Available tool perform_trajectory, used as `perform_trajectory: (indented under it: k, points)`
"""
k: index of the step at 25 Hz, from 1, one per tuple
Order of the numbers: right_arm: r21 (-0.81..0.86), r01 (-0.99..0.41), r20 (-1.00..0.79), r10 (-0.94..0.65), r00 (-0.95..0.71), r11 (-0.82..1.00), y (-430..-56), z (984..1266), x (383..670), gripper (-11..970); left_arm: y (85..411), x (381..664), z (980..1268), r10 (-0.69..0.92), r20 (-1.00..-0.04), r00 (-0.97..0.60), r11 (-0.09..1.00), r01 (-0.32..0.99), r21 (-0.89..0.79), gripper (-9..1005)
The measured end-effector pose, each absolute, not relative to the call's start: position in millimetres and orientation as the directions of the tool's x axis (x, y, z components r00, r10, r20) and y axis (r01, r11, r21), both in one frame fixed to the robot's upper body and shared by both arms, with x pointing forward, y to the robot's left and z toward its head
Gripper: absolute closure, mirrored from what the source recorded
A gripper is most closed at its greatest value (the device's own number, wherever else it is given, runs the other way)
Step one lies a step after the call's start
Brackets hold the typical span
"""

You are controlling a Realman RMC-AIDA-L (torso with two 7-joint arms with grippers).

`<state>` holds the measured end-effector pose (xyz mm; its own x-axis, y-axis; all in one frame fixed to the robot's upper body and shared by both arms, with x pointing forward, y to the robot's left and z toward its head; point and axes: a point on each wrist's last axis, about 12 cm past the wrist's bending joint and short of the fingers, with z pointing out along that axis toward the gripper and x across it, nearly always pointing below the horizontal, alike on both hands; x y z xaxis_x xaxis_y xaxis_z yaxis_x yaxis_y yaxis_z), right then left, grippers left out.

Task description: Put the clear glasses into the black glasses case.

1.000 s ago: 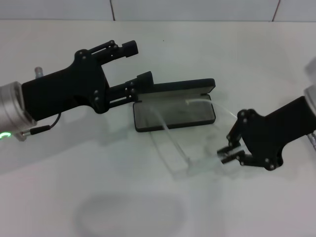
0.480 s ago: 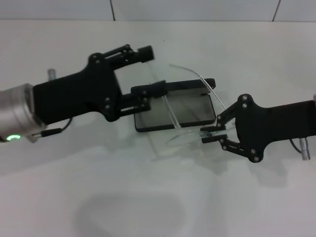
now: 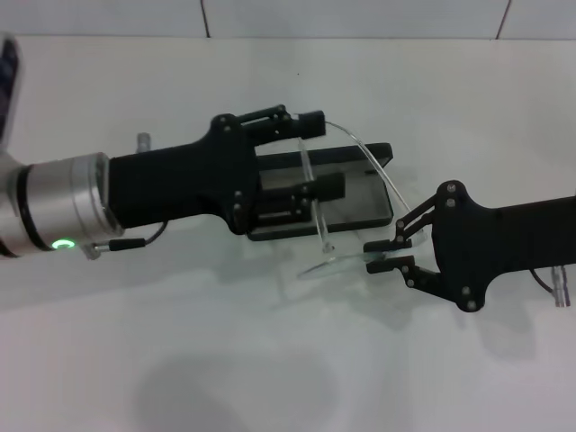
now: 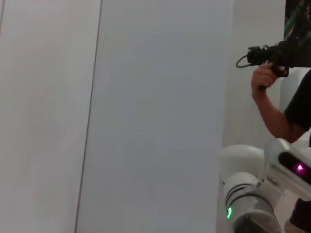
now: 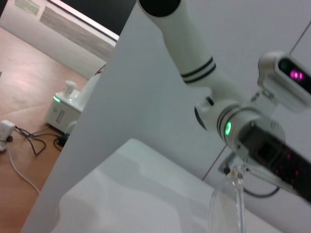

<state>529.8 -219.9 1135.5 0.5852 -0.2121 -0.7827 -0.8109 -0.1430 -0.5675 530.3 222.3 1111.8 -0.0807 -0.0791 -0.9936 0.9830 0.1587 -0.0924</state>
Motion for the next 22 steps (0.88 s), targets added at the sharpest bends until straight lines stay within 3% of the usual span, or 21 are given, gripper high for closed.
perform_trajectory:
  k: [9,22]
  points:
    - [-0.609,-0.780,-0.770,-0.130,0.624,-0.143,-220.2,1138.3,521.6,887,218.4,529.1,1108.6,-0.055,-0.990,-0.127,0.136,0.982,-0.134,265]
    - [-0.615,-0.777,-0.767,-0.128,0.629,-0.130,-227.7,1132.1,514.8,886,218.4,528.0,1107.2,-0.052,-0.988,-0.144,0.133,0.980,-0.150,265]
